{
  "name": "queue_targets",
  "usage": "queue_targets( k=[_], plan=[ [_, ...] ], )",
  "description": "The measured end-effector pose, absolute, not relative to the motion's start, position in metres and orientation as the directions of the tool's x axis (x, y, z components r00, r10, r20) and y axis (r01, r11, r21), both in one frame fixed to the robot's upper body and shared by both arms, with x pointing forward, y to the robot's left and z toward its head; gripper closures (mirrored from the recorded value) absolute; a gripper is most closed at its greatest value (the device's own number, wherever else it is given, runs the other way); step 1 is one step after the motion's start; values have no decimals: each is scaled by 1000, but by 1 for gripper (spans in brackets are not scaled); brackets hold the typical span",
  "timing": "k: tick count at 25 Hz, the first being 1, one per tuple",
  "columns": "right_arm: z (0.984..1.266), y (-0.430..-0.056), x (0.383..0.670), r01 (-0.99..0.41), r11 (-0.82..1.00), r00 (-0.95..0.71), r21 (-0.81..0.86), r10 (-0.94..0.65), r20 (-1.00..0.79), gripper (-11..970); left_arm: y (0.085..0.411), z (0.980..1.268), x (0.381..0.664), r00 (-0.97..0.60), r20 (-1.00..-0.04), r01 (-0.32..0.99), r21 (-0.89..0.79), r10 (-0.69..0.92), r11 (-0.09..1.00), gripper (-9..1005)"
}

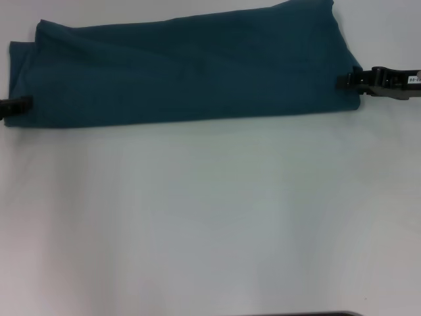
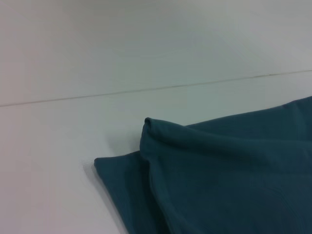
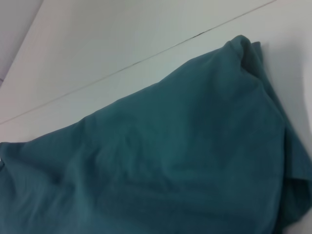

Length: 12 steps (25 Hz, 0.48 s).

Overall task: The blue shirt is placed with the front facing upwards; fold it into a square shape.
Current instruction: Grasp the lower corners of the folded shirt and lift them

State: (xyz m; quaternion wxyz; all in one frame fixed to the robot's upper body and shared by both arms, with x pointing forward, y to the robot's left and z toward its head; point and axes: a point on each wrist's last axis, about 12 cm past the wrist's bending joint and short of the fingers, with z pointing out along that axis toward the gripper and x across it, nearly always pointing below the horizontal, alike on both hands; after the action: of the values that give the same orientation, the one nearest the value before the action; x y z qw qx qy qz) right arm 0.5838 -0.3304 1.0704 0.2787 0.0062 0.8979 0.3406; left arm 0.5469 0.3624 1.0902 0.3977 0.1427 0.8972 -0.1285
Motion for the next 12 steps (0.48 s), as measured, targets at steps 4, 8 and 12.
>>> queue_targets(
  k=[4,8,12],
  plan=[
    [1069,-331,583,-172,767,-845,618,207,-492,391,362,1089,547,-646,-746,361,-116,159,925,107],
    [1068,-329,584,-171,768,-844,618,210,-494,593,361,1089,548,-646,-747,364,-117,160,924,107],
    [1067,-329,584,-167,771,-840,615,214,-498,752,361,1090,549,-645,-746,368,-116,164,923,107]
  ],
)
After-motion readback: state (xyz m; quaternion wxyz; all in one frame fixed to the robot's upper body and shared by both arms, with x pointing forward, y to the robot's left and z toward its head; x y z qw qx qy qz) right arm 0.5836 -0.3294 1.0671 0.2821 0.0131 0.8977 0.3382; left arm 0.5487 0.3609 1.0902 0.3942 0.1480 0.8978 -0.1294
